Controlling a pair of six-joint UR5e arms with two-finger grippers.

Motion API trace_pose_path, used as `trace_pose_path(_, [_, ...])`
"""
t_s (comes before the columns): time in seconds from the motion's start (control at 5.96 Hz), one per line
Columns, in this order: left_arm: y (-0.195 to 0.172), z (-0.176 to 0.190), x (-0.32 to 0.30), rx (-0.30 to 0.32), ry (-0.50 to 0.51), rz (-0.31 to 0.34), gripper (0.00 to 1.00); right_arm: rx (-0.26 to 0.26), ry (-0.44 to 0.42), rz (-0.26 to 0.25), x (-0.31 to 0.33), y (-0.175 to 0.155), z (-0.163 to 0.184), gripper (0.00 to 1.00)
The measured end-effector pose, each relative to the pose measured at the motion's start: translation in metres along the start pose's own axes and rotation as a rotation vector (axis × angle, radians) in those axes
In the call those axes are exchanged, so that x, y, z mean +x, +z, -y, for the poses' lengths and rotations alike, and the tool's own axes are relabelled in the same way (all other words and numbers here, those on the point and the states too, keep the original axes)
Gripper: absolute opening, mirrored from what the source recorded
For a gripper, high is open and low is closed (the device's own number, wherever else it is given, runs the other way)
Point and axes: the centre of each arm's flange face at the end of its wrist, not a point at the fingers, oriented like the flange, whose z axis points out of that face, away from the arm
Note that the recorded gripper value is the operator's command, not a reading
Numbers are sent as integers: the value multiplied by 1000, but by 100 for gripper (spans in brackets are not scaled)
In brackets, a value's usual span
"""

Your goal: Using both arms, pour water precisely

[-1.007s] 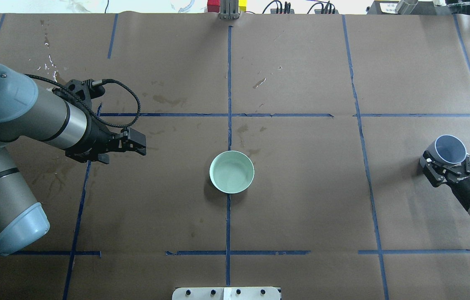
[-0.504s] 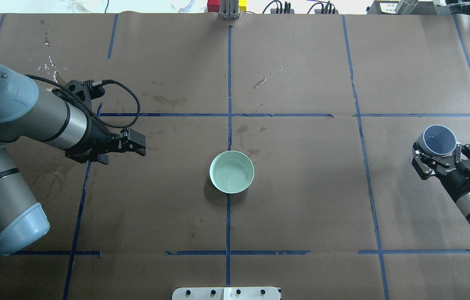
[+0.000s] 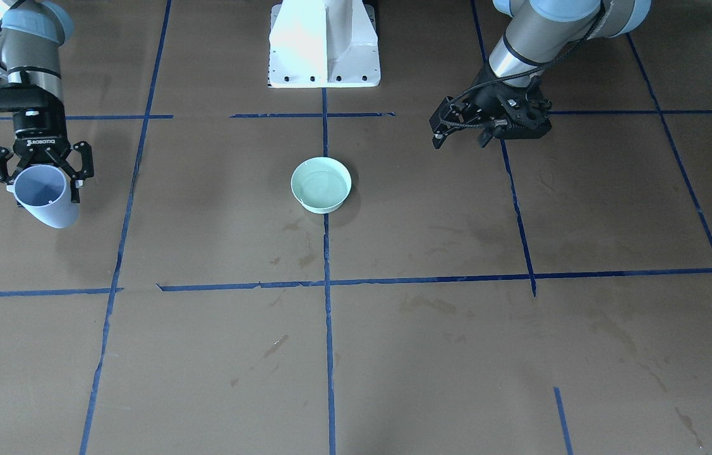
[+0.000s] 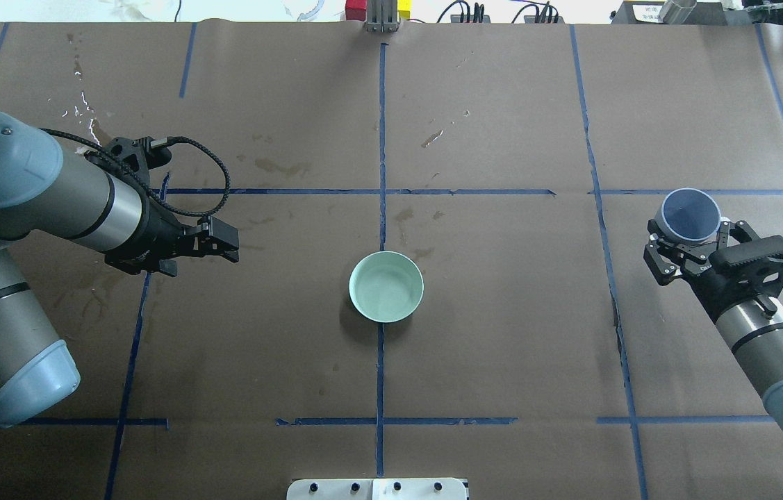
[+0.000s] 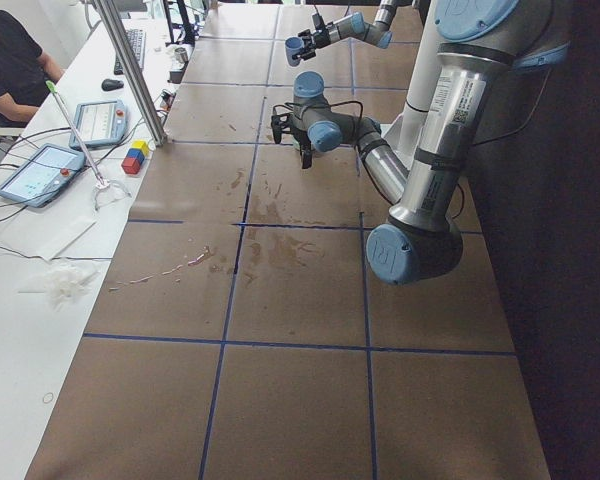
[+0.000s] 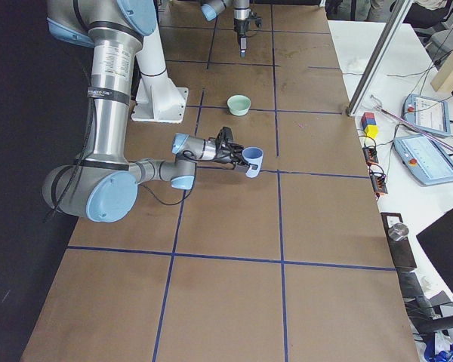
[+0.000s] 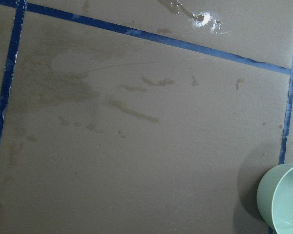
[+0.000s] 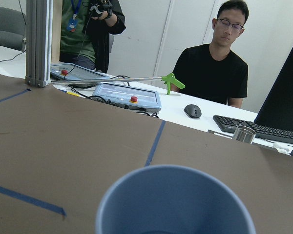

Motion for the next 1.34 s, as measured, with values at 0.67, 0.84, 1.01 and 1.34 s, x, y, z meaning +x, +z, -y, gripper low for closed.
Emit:
trace_pose_path(0.67, [1, 7, -4, 8, -4, 9, 100, -9, -39, 15, -130, 5, 36, 7])
trace_pose_path(0.84, [0, 8, -5, 11, -6, 10, 100, -19, -64, 24, -167, 1, 39, 7])
trace_pose_path(1.01, [0, 9, -6, 14, -7, 10, 100, -33, -98, 18, -206, 1, 51, 7])
trace_pose_path(1.34, [2, 9, -14, 13, -16, 24, 100, -58, -187, -17, -266, 0, 73, 8])
